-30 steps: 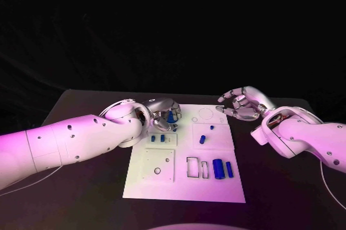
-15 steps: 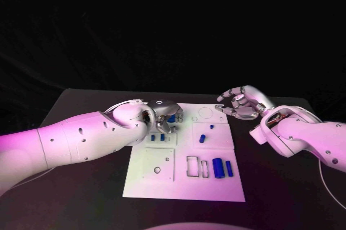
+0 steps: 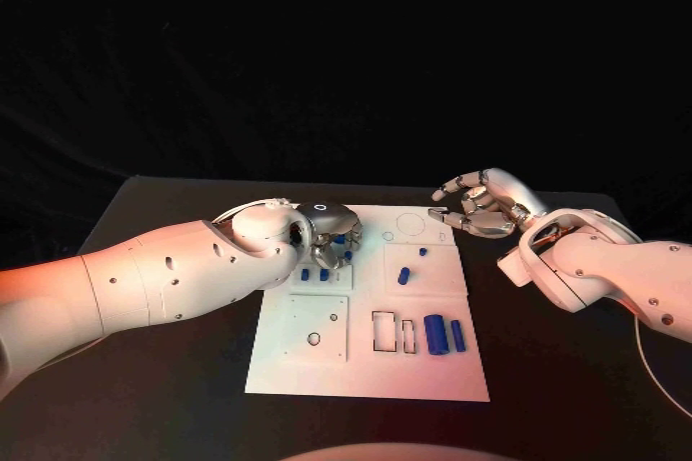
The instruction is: Assemble the parts on the task board
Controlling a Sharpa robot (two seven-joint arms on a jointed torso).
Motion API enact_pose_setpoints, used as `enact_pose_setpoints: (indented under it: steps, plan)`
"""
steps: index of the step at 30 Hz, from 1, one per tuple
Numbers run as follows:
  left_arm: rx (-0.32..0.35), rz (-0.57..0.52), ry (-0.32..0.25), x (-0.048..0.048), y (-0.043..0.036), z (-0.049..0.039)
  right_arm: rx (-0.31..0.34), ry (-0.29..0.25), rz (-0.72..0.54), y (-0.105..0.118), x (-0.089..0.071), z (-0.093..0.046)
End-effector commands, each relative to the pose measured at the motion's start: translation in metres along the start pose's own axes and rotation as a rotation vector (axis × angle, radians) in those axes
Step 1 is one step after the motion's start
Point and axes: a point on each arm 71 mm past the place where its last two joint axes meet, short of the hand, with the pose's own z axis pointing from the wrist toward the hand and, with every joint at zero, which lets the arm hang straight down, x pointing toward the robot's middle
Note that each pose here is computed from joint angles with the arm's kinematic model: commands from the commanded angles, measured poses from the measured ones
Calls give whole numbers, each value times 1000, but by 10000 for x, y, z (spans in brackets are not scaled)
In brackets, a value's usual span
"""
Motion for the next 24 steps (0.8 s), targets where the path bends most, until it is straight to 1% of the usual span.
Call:
enact_pose_setpoints:
  steps: [1, 12, 24]
  plan:
    - [-9, 21, 20, 16, 5, 10, -13, 1, -2, 16, 8, -1]
    - [-15, 20, 20, 32, 17, 35, -15, 2, -1, 22, 12, -2]
    - [-4, -8, 22, 84, -7, 65, -16, 4, 0, 28, 18, 0]
